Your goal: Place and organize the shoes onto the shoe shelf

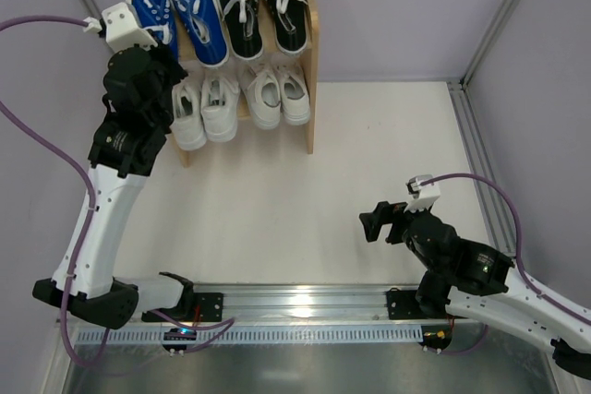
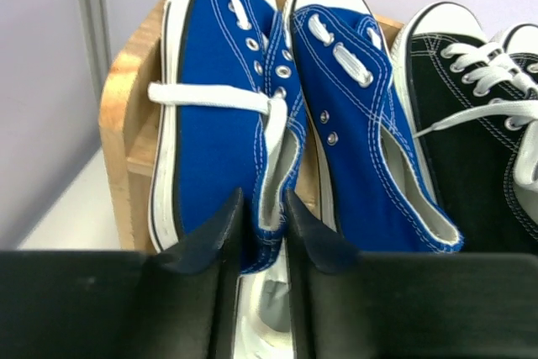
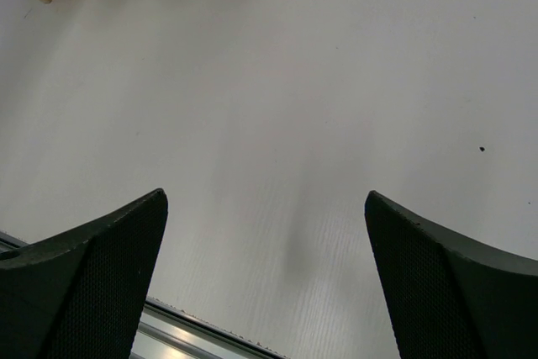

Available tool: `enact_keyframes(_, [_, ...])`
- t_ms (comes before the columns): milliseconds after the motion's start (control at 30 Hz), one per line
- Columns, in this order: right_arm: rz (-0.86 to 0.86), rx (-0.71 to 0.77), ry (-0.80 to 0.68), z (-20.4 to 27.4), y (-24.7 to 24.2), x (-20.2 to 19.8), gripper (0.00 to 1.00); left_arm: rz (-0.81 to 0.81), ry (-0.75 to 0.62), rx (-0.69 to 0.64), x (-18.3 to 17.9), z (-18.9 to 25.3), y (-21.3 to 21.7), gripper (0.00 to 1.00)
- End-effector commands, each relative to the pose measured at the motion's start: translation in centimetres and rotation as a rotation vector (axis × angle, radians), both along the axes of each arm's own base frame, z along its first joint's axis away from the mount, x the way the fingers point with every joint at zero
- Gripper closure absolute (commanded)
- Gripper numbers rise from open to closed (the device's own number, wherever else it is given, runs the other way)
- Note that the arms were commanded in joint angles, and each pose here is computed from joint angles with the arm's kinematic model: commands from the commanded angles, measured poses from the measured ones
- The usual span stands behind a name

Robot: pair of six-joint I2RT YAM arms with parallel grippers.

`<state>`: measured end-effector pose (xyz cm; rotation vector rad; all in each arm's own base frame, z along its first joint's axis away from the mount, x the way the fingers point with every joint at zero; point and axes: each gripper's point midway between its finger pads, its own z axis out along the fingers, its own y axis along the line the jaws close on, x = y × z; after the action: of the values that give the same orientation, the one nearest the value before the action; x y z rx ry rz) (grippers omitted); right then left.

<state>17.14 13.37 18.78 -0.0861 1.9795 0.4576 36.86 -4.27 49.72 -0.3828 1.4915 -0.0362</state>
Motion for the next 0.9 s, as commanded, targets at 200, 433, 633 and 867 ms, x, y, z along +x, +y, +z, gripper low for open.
enact_keyframes(200, [0.003,-0.013,-0.011,0.2,0.5,0.5,0.00,0.106,-0.093,0.006,-2.2,4.2,2.6,0.19])
enact_keyframes(433, [0.014,-0.020,-0.007,0.2,1.0,0.6,0.00,0.157,-0.146,-0.013,-5.2,6.5,4.5,0.00])
enact_keyframes(633, [0.038,0.015,-0.027,1.0,1.8,0.7,0.00,0.092,-0.107,-0.065,-8.6,5.8,4.6,0.00])
enact_keyframes(867, [0.103,0.067,-0.097,3.5,3.2,0.9,0.02,-0.190,0.010,-0.115,-13.5,0.3,1.3,0.00])
